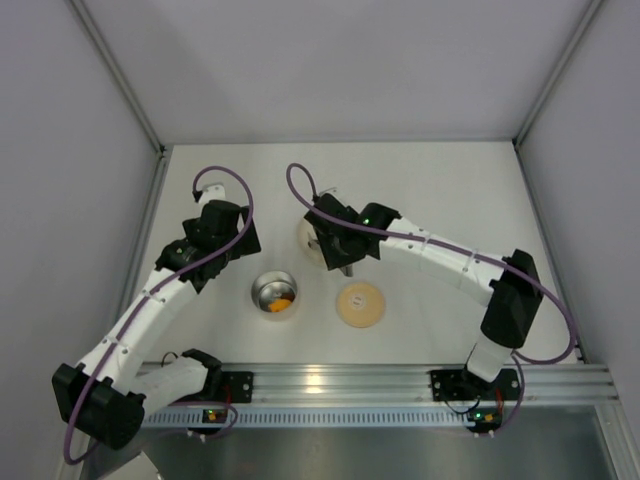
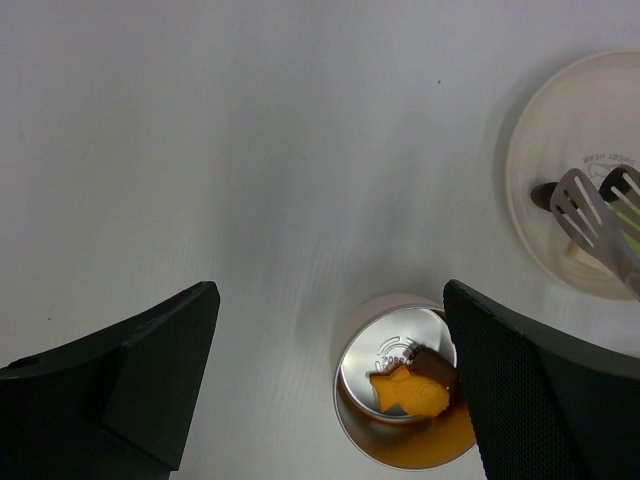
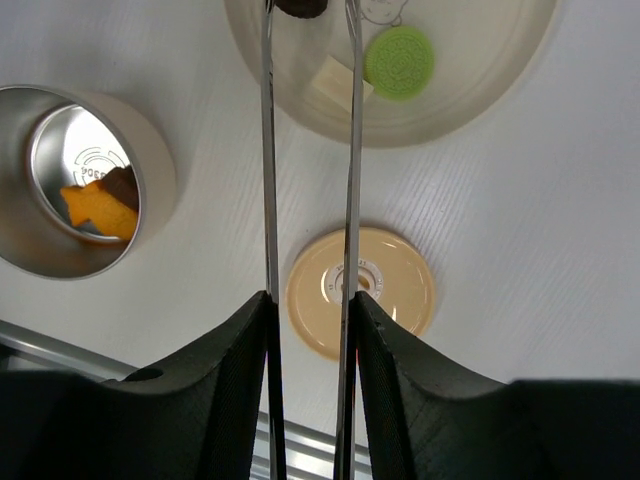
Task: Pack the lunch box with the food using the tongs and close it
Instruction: Pick up the fake food from the plate.
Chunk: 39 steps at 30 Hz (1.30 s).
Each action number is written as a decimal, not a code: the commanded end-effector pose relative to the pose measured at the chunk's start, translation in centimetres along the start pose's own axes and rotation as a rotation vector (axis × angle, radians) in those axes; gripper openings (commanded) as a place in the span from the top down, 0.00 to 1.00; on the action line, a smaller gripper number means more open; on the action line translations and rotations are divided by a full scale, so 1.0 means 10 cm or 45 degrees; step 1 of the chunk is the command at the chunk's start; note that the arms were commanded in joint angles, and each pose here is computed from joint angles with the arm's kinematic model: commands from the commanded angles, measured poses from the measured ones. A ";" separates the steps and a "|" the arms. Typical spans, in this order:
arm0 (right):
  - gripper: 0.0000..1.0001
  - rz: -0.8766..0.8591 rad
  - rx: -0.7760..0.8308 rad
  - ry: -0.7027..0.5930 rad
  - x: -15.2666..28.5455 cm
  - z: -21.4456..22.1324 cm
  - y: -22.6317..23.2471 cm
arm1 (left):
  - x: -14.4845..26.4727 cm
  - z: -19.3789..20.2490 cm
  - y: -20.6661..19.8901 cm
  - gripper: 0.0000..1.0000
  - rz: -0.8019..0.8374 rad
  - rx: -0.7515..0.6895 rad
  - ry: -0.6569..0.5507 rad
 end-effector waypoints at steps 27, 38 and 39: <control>0.78 -0.046 0.002 -0.030 -0.13 -0.16 0.10 | 0.02 -0.09 -0.03 0.01 0.012 0.024 -0.025; 0.80 -0.020 -0.012 -0.103 0.14 -0.32 -0.01 | 0.02 -0.09 -0.03 0.01 0.014 0.027 -0.026; 0.81 -0.022 -0.012 -0.106 0.16 -0.33 -0.01 | 0.02 -0.08 -0.03 0.01 0.012 0.025 -0.021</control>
Point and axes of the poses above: each gripper's point midway between its finger pads, its own x axis back along the fingers, its own y axis along the line the jaws close on, z = x × y, the point moved 2 cm from there along x, back along the fingers
